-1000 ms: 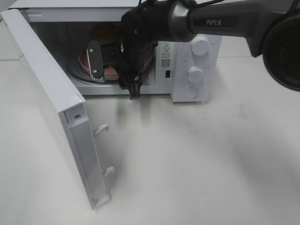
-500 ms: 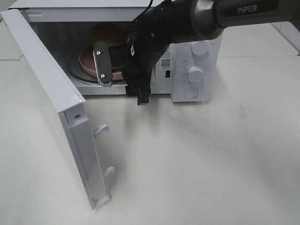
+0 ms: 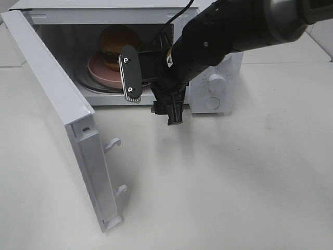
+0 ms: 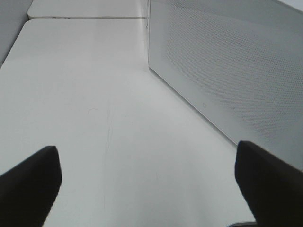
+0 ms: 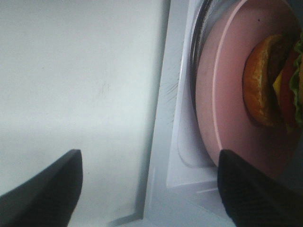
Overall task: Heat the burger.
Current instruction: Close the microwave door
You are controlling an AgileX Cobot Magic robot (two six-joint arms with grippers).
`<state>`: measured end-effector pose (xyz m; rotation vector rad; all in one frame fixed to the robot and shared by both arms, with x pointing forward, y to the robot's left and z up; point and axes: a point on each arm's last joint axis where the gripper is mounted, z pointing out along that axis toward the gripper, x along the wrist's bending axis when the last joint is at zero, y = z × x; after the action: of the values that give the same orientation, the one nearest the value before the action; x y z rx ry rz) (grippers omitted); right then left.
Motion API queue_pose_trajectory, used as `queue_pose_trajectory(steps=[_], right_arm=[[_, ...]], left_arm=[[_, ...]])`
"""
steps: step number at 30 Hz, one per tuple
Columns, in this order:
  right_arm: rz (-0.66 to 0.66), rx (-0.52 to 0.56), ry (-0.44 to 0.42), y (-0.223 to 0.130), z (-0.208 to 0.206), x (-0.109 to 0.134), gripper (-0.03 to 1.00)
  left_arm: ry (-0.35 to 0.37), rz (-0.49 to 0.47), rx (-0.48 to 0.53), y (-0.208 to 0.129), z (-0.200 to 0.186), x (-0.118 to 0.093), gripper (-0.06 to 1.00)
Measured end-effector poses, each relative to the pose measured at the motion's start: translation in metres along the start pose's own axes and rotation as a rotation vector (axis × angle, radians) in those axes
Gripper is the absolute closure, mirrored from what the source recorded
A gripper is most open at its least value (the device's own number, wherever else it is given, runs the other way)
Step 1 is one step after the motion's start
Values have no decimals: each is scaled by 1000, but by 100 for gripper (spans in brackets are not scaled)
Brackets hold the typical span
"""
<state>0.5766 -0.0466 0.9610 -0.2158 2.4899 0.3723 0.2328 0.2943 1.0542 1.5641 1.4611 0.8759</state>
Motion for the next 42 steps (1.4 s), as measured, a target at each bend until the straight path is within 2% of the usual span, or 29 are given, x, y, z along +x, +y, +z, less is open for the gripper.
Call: queue_pose_trajectory(steps=[8, 19, 30, 34, 38, 39, 41, 42], right_arm=[[0, 4, 11, -10, -27, 16, 21], [77, -9, -4, -24, -69, 37, 21], [330, -10, -9, -40, -106, 61, 21], [454, 38, 24, -49, -119, 74, 21], [525, 75, 45, -55, -126, 81, 21], [582, 106, 60, -59, -131, 86, 21], [605, 118, 64, -60, -134, 87, 21], [673, 145, 70, -62, -141, 89, 21]], left_arm=[[0, 0, 0, 0, 0, 0, 4], [0, 0, 0, 0, 0, 0, 4], [0, 0, 0, 0, 0, 0, 4], [0, 0, 0, 0, 0, 0, 4], [0, 0, 0, 0, 0, 0, 4], [0, 0, 0, 0, 0, 0, 4], [0, 0, 0, 0, 0, 0, 4], [0, 0, 0, 0, 0, 0, 4]])
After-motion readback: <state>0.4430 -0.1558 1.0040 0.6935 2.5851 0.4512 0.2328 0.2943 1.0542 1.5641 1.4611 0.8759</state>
